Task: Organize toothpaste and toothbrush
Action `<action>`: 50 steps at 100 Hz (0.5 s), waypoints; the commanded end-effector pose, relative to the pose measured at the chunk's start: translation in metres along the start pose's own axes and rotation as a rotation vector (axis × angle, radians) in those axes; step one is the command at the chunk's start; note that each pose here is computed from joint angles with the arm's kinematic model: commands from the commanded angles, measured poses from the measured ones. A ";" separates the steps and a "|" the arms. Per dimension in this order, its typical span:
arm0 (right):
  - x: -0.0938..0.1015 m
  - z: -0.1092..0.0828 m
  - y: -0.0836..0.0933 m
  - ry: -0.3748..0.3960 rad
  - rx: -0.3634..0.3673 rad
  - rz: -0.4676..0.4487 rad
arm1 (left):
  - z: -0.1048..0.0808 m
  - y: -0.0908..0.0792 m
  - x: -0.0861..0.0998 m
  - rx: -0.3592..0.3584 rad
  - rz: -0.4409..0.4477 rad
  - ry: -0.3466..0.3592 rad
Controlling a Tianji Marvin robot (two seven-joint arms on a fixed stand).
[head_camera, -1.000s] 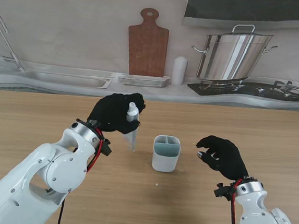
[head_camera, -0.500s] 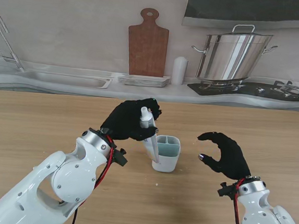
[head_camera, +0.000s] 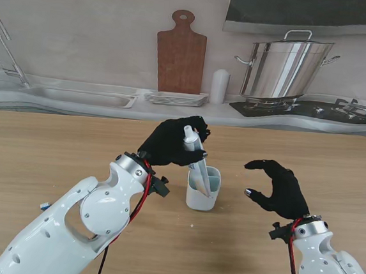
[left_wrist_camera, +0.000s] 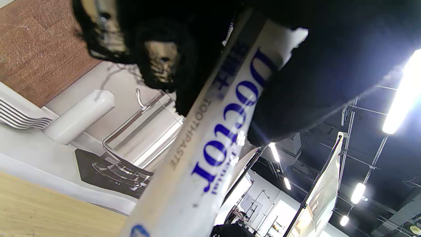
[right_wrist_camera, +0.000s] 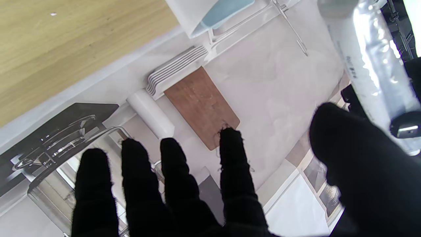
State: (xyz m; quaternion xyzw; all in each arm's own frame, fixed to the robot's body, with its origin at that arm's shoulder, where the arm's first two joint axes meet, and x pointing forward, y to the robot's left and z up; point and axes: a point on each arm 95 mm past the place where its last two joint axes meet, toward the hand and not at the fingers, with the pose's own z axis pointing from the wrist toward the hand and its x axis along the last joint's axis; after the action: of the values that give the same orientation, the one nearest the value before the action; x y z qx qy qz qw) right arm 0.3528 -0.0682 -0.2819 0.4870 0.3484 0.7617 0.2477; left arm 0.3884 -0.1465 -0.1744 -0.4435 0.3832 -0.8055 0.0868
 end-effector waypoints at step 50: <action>0.001 -0.004 -0.005 0.007 0.028 0.004 | 0.011 -0.005 0.019 0.061 -0.031 0.014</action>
State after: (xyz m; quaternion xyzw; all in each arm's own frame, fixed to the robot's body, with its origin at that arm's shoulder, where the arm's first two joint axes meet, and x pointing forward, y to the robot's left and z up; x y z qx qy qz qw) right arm 0.3520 -0.0677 -0.2823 0.4848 0.3516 0.7627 0.2440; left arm 0.3874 -0.1547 -0.1679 -0.4474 0.3573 -0.8148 0.0911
